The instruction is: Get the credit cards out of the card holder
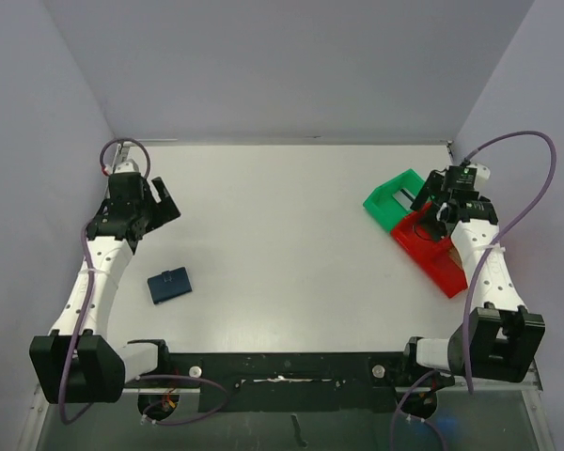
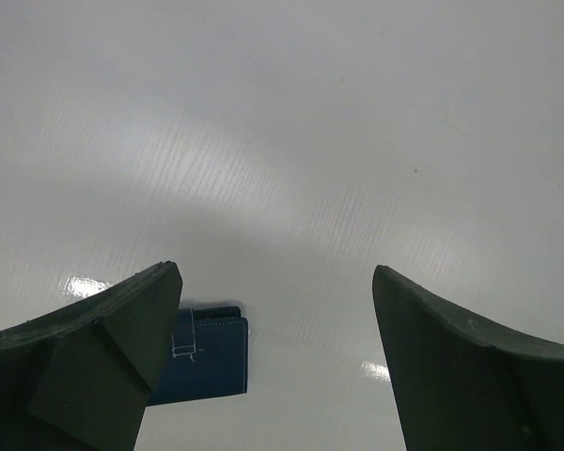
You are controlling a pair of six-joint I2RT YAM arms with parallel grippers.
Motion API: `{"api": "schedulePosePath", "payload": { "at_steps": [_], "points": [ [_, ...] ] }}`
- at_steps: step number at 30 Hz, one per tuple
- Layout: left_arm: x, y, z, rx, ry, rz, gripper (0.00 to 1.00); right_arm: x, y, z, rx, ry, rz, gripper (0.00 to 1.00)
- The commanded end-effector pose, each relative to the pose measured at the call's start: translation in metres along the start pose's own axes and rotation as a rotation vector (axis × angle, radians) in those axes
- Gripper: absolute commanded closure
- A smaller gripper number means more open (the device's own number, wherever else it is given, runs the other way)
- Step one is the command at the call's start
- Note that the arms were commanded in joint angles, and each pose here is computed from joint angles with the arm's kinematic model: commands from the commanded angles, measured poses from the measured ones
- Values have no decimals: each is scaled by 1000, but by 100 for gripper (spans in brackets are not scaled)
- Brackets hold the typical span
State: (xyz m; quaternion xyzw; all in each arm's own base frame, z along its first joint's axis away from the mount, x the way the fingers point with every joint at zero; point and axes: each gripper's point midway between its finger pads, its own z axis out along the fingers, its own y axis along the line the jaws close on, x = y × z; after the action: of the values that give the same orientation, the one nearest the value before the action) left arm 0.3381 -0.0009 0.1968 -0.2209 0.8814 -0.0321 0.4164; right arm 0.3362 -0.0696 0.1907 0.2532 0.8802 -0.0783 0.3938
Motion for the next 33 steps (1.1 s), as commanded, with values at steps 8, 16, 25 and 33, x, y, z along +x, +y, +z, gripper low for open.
{"api": "schedulePosePath", "payload": {
  "at_steps": [8, 16, 25, 33],
  "points": [
    [3, 15, -3, 106, -129, -53, 4, 29, -10, 58, 32, 151, 184, 6],
    [-15, 27, -24, 79, -260, -46, 3, 26, 14, 93, -58, 205, 225, 19],
    [-26, 25, -30, 93, -311, -44, 2, 12, 47, 106, -107, 203, 230, 18],
    [-28, 26, -32, 93, -323, -47, 2, 13, 64, 111, -100, 210, 205, 16]
  ]
}}
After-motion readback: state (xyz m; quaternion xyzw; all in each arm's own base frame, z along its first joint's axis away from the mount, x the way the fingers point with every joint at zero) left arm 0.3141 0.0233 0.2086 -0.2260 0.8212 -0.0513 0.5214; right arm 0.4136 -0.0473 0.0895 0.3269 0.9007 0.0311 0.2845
